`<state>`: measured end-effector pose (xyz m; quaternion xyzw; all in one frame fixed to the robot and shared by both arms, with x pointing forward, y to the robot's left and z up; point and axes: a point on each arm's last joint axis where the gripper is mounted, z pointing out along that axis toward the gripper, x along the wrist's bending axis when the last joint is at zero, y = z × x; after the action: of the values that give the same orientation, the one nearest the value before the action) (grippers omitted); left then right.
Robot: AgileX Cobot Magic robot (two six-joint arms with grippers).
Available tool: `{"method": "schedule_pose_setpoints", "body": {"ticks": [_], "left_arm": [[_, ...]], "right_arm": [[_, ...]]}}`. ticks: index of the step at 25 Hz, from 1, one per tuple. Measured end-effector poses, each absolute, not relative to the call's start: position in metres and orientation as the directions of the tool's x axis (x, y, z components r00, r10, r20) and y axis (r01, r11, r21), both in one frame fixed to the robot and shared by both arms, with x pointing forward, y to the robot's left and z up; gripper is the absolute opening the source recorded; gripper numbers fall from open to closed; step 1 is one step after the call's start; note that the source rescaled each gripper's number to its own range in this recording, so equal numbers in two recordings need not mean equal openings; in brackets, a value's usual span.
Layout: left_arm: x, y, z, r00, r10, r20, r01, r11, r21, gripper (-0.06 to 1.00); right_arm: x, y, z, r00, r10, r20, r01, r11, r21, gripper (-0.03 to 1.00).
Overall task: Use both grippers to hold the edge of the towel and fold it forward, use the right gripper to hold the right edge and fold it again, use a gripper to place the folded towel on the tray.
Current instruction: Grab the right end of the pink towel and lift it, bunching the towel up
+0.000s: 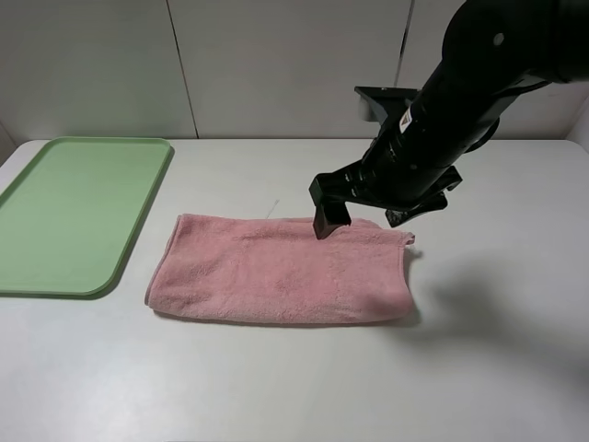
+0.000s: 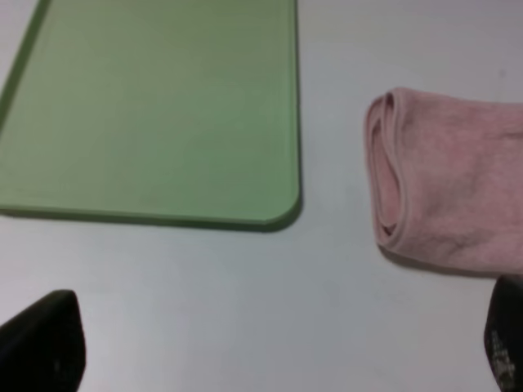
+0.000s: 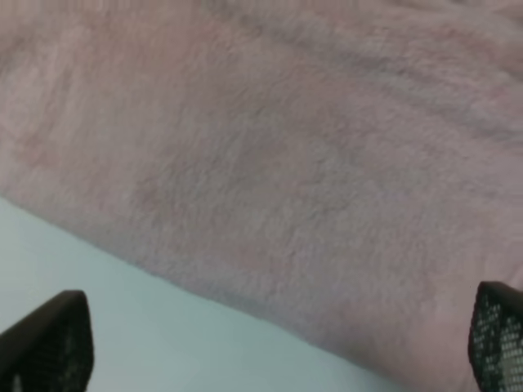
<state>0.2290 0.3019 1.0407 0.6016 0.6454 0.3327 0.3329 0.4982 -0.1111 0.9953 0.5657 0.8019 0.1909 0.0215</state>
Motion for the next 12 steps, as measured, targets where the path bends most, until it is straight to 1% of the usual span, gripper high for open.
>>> {"method": "schedule_pose_setpoints", "body": {"ticks": [4, 7, 12], "left_arm": [[0.229, 0.304, 1.041, -0.067, 0.998, -0.01, 0.554, 0.046, 0.831, 0.98], [0.229, 0.304, 1.041, -0.069, 0.998, -0.008, 0.554, 0.045, 0.831, 0.98], [0.229, 0.304, 1.041, -0.096, 0.995, -0.008, 0.552, 0.06, 0.831, 0.98]], "right_arm": [[0.502, -0.113, 0.996, -0.32, 0.934, 0.161, 0.902, 0.249, 0.353, 1.0], [0.504, -0.114, 0.991, -0.294, 0.944, 0.149, 0.91, 0.229, 0.346, 1.0], [0.511, -0.11, 0.962, -0.281, 0.952, 0.12, 0.93, 0.239, 0.28, 1.0]]}}
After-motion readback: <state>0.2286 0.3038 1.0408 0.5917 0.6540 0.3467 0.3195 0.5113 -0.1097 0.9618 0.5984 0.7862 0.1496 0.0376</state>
